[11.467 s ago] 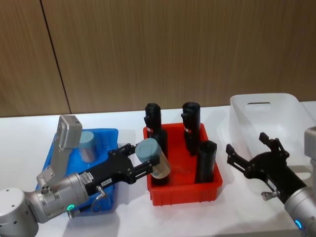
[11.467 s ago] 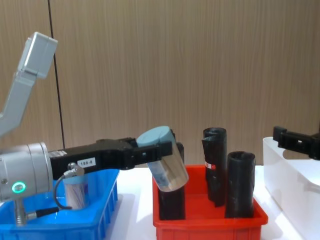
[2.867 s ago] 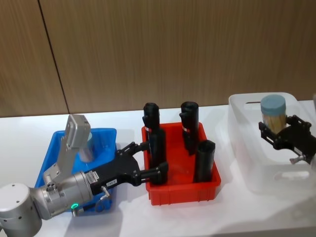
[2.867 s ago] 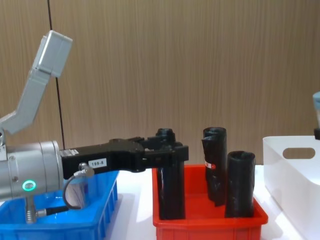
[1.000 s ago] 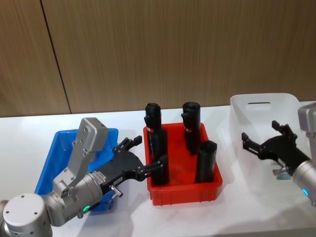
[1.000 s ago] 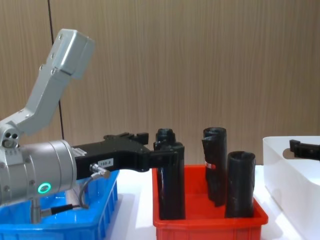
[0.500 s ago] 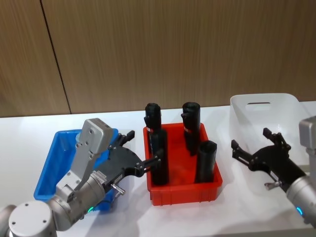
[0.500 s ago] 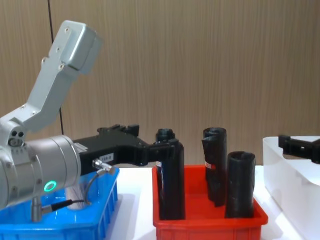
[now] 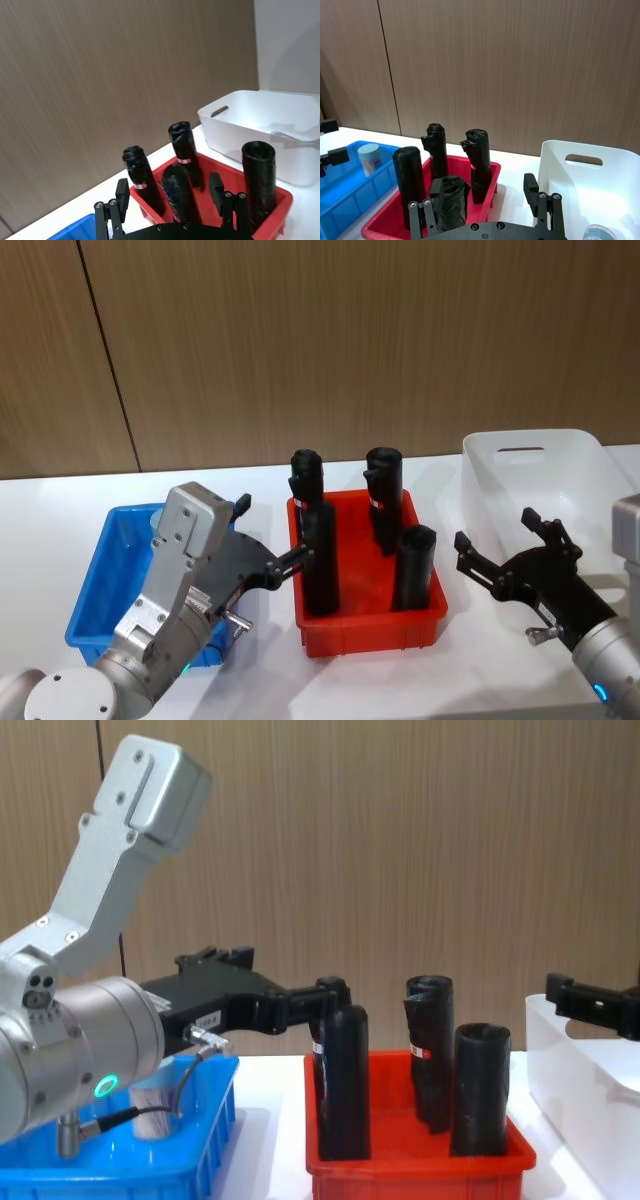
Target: Pick the cotton swabs from the blue box and place them into the white box.
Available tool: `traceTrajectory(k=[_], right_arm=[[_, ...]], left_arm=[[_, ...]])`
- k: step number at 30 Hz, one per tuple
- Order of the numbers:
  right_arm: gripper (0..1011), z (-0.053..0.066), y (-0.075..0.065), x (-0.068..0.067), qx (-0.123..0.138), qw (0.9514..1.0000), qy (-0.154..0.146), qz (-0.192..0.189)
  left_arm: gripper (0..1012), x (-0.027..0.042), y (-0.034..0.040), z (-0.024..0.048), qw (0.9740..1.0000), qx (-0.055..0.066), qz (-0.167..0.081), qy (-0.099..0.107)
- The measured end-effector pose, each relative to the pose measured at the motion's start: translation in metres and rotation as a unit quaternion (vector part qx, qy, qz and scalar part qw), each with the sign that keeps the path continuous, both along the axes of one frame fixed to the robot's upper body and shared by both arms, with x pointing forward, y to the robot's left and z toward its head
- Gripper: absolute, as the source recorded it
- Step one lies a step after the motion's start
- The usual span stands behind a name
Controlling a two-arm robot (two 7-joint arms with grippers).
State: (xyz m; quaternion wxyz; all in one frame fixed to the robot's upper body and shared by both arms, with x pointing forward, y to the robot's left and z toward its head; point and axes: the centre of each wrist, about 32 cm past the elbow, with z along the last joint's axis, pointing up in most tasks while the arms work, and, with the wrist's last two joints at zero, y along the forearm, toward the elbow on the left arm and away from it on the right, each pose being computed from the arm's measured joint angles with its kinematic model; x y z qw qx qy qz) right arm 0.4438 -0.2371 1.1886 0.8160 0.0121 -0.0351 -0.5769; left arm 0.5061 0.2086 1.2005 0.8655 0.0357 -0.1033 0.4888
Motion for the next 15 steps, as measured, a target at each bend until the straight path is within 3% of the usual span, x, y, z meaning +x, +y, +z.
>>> traceTrajectory(k=[9, 15], right_arm=[[1001, 0.000, 0.000, -0.001, 0.001, 1.0000, 0.000, 0.000], [1001, 0.000, 0.000, -0.001, 0.000, 1.0000, 0.000, 0.000]], left_arm=[[1004, -0.0109, -0.0079, 0.0030, 0.9991, 0.002, 0.037, -0.021], [1004, -0.0141, -0.0101, 0.0039, 0.9985, 0.002, 0.047, -0.027]])
